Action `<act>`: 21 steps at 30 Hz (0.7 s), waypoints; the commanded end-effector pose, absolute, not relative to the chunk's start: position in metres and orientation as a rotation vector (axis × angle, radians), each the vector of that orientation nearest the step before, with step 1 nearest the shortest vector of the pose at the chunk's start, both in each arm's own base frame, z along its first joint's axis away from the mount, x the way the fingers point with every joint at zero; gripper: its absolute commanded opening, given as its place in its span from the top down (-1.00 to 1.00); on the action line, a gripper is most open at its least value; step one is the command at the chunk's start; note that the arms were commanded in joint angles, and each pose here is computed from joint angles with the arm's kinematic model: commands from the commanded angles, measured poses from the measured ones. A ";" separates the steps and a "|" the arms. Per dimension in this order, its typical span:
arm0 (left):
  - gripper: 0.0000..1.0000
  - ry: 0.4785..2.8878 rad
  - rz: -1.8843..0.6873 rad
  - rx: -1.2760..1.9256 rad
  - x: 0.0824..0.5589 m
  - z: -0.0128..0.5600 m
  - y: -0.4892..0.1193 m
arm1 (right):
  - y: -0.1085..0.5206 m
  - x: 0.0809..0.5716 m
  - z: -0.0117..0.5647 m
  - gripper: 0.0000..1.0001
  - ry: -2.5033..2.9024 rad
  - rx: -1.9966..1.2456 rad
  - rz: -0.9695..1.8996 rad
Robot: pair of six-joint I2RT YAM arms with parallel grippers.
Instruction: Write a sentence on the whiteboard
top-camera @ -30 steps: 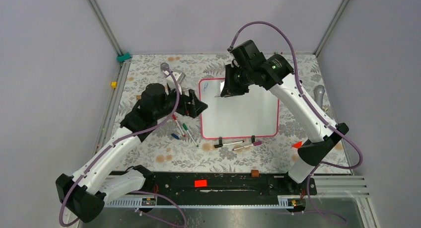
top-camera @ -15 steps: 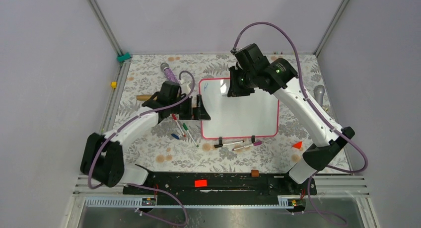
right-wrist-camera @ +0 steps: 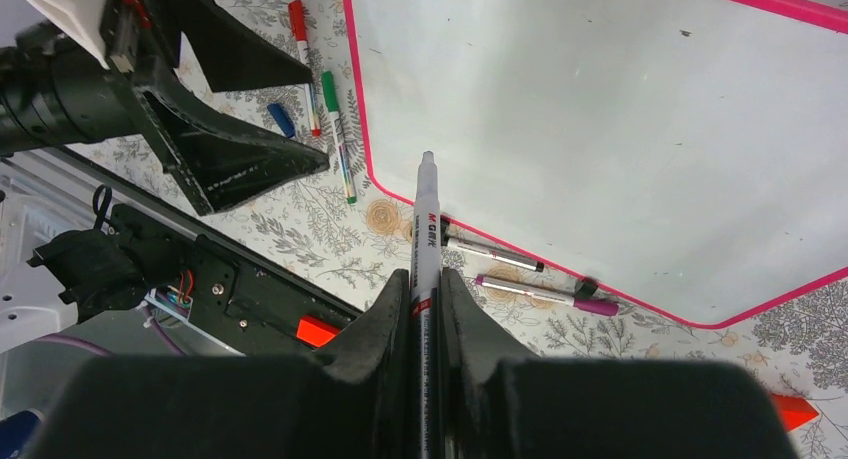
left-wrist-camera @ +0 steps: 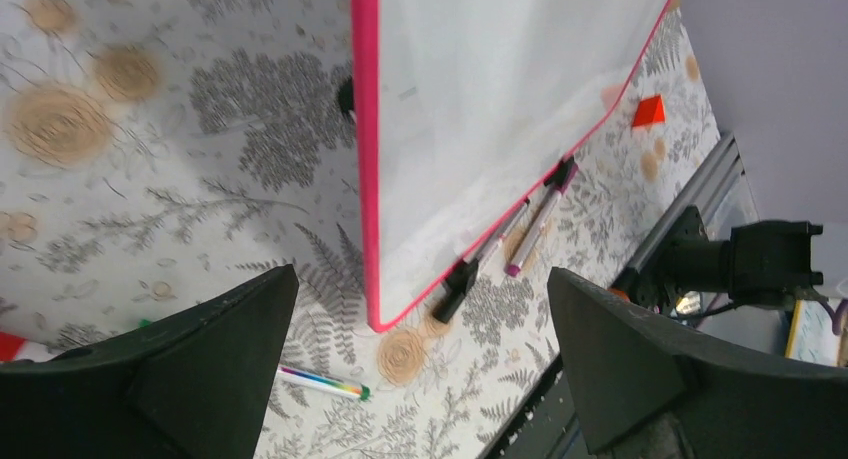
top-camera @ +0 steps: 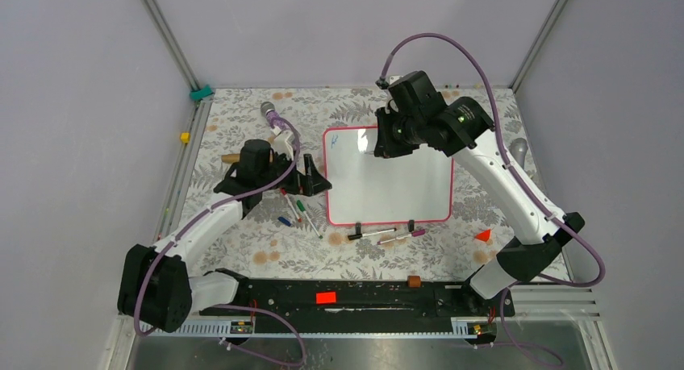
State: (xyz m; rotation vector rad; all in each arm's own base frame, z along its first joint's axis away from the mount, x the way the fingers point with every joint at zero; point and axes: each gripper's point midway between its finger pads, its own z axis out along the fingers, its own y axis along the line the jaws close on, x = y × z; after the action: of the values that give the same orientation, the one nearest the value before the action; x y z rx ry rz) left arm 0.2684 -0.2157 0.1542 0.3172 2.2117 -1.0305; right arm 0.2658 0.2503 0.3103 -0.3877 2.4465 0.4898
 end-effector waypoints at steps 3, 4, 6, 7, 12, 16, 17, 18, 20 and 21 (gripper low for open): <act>-0.98 2.046 -1.091 0.412 0.283 0.176 -0.215 | 0.258 0.276 0.310 1.00 2.428 -0.374 0.508; -0.97 2.044 -1.109 0.421 0.283 0.175 -0.217 | 0.261 0.277 0.310 1.00 2.429 -0.370 0.517; -0.91 2.044 -1.129 0.443 0.285 0.176 -0.220 | 0.266 0.277 0.309 1.00 2.436 -0.373 0.545; -0.88 2.055 -1.133 0.449 0.287 0.175 -0.220 | 0.268 0.280 0.309 1.00 2.434 -0.371 0.547; -0.88 2.084 -1.116 0.529 0.292 0.172 -0.221 | 0.277 0.288 0.308 1.00 2.434 -0.372 0.549; -0.89 2.101 -1.045 0.557 0.300 0.166 -0.216 | 0.284 0.292 0.310 1.00 2.428 -0.361 0.554; -0.87 2.101 -1.037 0.562 0.302 0.164 -0.216 | 0.285 0.293 0.311 1.00 2.425 -0.359 0.555; -0.84 2.104 -1.040 0.566 0.304 0.162 -0.217 | 0.285 0.294 0.313 1.00 2.422 -0.357 0.558; -0.78 2.110 -1.062 0.572 0.307 0.157 -0.221 | 0.285 0.294 0.313 1.00 2.419 -0.357 0.553; -0.78 2.112 -1.083 0.578 0.309 0.155 -0.223 | 0.285 0.293 0.313 1.00 2.417 -0.359 0.551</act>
State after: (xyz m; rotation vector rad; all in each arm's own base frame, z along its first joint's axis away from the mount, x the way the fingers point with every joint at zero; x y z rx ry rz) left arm 0.2954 -0.2161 0.1485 0.4997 2.1722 -1.0609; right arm 0.2896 0.2773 0.2899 -0.3720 2.4937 0.5017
